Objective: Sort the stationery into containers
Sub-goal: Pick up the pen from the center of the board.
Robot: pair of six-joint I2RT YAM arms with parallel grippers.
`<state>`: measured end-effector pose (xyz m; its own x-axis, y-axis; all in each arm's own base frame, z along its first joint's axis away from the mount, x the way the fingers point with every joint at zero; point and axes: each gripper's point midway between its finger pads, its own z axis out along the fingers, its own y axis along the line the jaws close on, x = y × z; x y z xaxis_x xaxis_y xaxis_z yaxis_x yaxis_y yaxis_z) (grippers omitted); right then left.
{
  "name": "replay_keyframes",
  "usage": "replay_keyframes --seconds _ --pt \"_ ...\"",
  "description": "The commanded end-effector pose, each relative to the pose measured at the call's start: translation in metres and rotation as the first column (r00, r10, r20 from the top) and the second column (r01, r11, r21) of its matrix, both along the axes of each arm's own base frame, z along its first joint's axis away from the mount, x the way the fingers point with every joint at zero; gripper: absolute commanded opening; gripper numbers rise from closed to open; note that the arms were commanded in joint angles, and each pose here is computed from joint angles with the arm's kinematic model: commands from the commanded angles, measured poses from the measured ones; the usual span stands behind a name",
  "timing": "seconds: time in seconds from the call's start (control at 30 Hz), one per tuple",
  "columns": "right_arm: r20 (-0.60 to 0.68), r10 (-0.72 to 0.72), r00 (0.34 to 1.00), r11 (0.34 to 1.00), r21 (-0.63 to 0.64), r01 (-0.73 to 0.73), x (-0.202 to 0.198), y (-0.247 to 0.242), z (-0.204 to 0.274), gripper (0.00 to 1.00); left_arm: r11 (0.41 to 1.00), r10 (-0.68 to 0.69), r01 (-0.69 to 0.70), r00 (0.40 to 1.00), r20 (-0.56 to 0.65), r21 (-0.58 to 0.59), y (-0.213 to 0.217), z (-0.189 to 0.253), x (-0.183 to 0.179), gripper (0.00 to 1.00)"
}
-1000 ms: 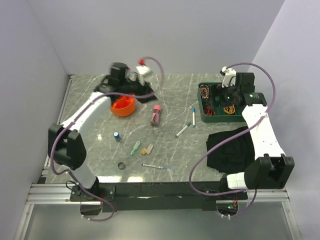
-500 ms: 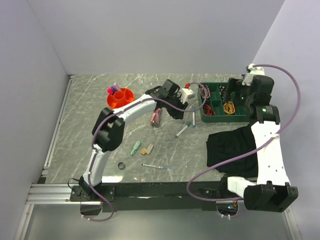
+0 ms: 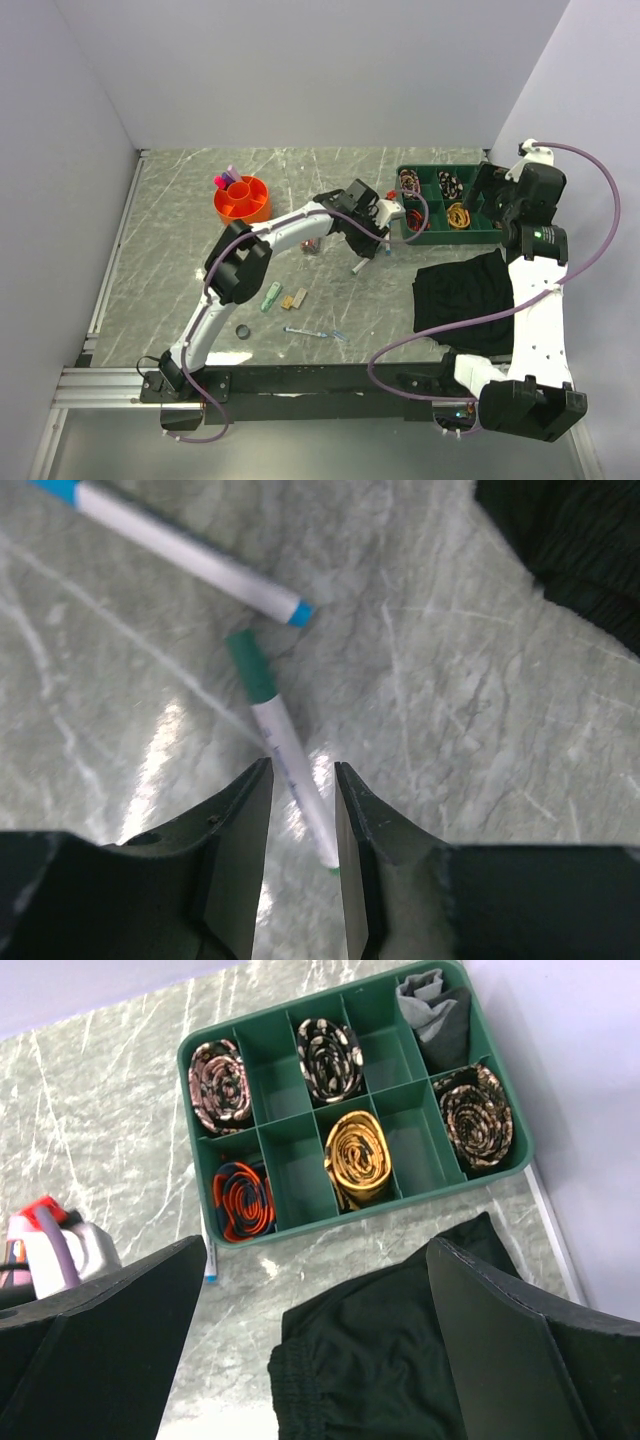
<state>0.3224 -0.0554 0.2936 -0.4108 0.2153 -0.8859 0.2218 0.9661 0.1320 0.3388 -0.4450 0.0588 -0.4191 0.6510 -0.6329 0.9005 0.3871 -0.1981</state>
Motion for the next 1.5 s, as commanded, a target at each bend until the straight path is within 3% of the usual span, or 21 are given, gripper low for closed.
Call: replay_keyframes --seconds 0.0,0.67,0.73,0.83,0.87,0.97,1.07,1.17,1.2,1.23,1.3,1.47 --pt "0.041 -0.009 0.999 1.000 0.001 0.009 0.003 -0.004 0.006 1.00 0.999 0.003 -0.002 1.000 0.024 -0.044 -0.020 0.011 0.003 0.39" --pt "0.002 0.004 1.000 1.000 0.028 -0.004 0.004 -0.002 -0.008 1.00 0.996 0.078 -0.082 0.994 0.081 0.041 -0.026 -0.033 0.019 0.36" --pt "-0.004 0.006 1.000 1.000 0.021 -0.006 0.005 -0.003 -0.009 1.00 0.994 0.087 -0.092 0.992 0.087 0.053 -0.027 -0.039 0.021 0.33" --pt "-0.017 0.007 1.000 1.000 0.020 -0.007 0.005 -0.004 -0.012 1.00 0.990 0.106 -0.115 0.987 0.118 0.076 -0.028 -0.049 0.024 0.17" --pt "-0.020 0.010 1.000 1.000 0.017 -0.010 0.004 -0.003 -0.013 1.00 0.990 0.107 -0.117 0.987 0.122 0.082 -0.028 -0.052 0.026 0.02" --pt "-0.030 0.015 0.999 1.000 0.013 -0.015 0.004 -0.003 -0.015 1.00 0.989 0.097 -0.108 0.989 0.112 0.097 -0.028 -0.058 0.021 0.01" --pt "-0.031 0.009 0.999 1.000 0.008 -0.009 0.006 -0.005 -0.015 1.00 0.994 0.079 -0.084 0.994 0.076 0.063 -0.024 -0.037 0.016 0.01" --pt "-0.028 0.011 1.000 1.000 0.025 -0.010 0.010 -0.004 -0.015 1.00 0.992 0.111 -0.106 0.991 0.079 -0.068 -0.011 0.023 0.030 0.01" --pt "-0.026 0.016 1.000 0.999 0.036 -0.015 0.011 -0.002 -0.015 1.00 0.978 0.123 -0.103 0.987 0.100 -0.183 -0.001 0.073 0.043 0.01" --pt "-0.028 0.019 0.999 0.999 0.041 -0.017 0.014 -0.002 -0.015 1.00 0.971 0.125 -0.106 0.989 0.080 -0.213 0.010 0.076 0.041 0.01" --pt "-0.033 0.026 0.999 0.999 0.048 -0.024 0.018 -0.002 -0.014 1.00 0.906 0.157 -0.069 0.971 0.179 -0.418 0.031 0.150 0.066 0.01" --pt "-0.024 0.045 0.999 0.998 0.038 -0.044 0.031 -0.002 -0.003 1.00 0.848 0.154 0.035 0.938 0.309 -0.529 0.082 0.191 0.089 0.01"
